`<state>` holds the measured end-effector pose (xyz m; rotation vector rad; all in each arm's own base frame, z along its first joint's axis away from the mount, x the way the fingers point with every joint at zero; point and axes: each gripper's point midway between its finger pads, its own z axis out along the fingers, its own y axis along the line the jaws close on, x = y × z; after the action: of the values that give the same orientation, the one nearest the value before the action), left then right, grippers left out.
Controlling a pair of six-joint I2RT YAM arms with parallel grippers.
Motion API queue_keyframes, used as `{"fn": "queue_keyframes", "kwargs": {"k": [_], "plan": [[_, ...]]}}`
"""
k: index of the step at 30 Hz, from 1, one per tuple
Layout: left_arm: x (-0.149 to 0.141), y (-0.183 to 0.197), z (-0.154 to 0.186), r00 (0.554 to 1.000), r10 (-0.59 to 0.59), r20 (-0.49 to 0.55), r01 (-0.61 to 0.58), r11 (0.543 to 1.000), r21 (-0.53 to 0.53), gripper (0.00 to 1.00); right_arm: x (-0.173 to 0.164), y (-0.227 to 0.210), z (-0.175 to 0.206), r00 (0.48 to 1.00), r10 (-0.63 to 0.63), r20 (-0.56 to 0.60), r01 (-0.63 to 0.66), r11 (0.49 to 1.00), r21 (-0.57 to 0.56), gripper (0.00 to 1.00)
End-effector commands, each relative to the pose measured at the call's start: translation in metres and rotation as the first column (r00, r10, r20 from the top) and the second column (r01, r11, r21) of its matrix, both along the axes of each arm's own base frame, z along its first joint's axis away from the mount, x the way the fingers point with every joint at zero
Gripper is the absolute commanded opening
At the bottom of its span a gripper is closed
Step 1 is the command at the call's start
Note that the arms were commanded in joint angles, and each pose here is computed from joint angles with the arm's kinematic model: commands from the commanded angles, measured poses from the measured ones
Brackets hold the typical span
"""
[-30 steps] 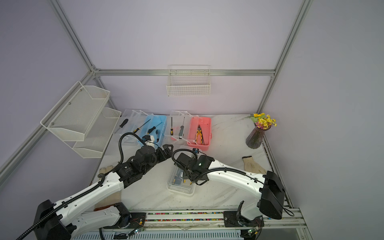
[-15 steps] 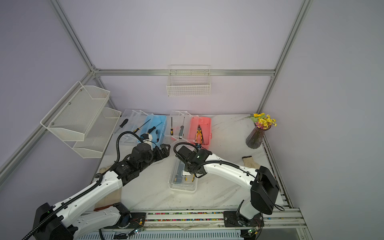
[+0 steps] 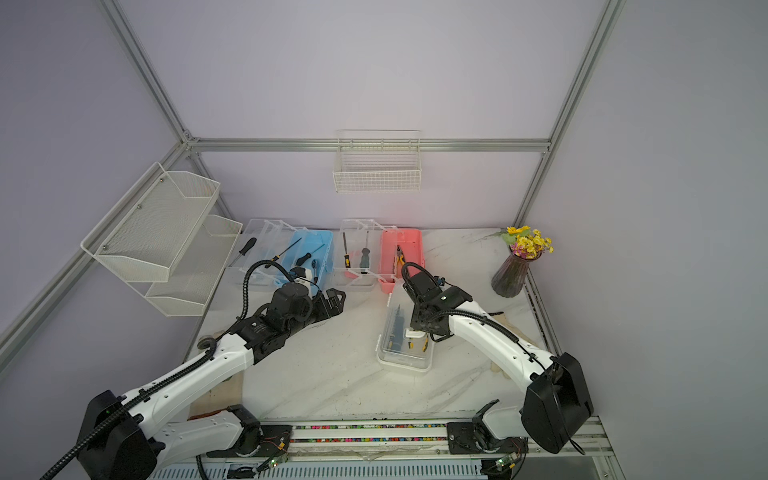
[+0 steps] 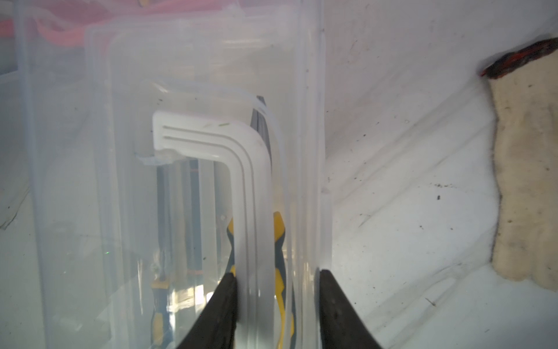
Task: Close toolboxes
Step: Move the toolbox to the center of the board.
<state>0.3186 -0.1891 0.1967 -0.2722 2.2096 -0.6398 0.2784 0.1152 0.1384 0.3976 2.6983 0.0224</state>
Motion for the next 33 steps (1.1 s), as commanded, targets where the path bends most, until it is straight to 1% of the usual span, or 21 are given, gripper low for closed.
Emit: {"fn": "queue_keyframes", "kwargs": {"k": [1, 5, 7, 10, 12, 14, 17, 18, 20, 22, 26, 30, 33], "plan": [[0.015, -0.009, 0.041, 0.995, -0.020, 0.096, 0.023, 0.999, -0.031, 1.00, 0.004, -0.055, 0.008, 0.999, -0.040, 0.011, 0.042, 0.988, -0.149, 0.22], [0.021, -0.013, 0.046, 0.994, -0.036, 0.105, 0.039, 0.999, -0.032, 1.00, 0.017, -0.096, 0.017, 0.997, -0.078, 0.016, 0.079, 0.973, -0.215, 0.20], [0.024, -0.014, 0.047, 0.993, -0.041, 0.108, 0.044, 0.999, -0.030, 1.00, 0.023, -0.105, 0.024, 0.997, -0.068, 0.030, 0.073, 0.974, -0.214, 0.20], [0.028, -0.017, 0.044, 0.994, -0.053, 0.099, 0.056, 0.998, -0.024, 1.00, 0.035, -0.122, 0.032, 0.995, -0.092, 0.042, 0.099, 0.971, -0.220, 0.20], [0.031, -0.017, 0.041, 0.994, -0.061, 0.091, 0.063, 0.998, -0.021, 1.00, 0.050, -0.130, 0.027, 0.996, -0.074, 0.043, 0.082, 0.968, -0.236, 0.20], [0.035, -0.015, 0.038, 0.995, -0.064, 0.079, 0.067, 0.997, -0.026, 1.00, 0.075, -0.135, 0.018, 0.999, -0.015, 0.052, 0.028, 0.963, -0.268, 0.20], [0.041, -0.010, 0.039, 0.995, -0.072, 0.070, 0.074, 0.997, -0.033, 1.00, 0.109, -0.135, 0.002, 0.999, 0.049, 0.015, -0.042, 0.952, -0.303, 0.20], [0.042, -0.009, 0.040, 0.995, -0.076, 0.068, 0.078, 0.997, -0.029, 1.00, 0.120, -0.134, 0.000, 0.998, 0.062, 0.019, -0.054, 0.950, -0.309, 0.19], [0.044, -0.004, 0.042, 0.995, -0.071, 0.066, 0.073, 0.997, -0.020, 1.00, 0.145, -0.131, 0.001, 0.995, 0.085, 0.057, -0.063, 0.949, -0.309, 0.19], [0.044, 0.001, 0.043, 0.996, -0.068, 0.066, 0.069, 0.997, -0.017, 1.00, 0.163, -0.129, 0.004, 0.993, 0.090, 0.081, -0.060, 0.948, -0.313, 0.20], [0.044, 0.003, 0.040, 0.996, -0.071, 0.061, 0.072, 0.997, -0.017, 1.00, 0.200, -0.123, 0.003, 0.984, 0.136, 0.112, -0.093, 0.941, -0.325, 0.21], [0.043, 0.004, 0.037, 0.996, -0.075, 0.049, 0.076, 0.997, -0.018, 1.00, 0.224, -0.122, -0.003, 0.983, 0.158, 0.095, -0.118, 0.935, -0.334, 0.21], [0.042, 0.006, 0.034, 0.997, -0.070, 0.043, 0.070, 0.997, -0.014, 1.00, 0.232, -0.118, 0.010, 0.977, 0.171, 0.126, -0.122, 0.938, -0.326, 0.24]]}}
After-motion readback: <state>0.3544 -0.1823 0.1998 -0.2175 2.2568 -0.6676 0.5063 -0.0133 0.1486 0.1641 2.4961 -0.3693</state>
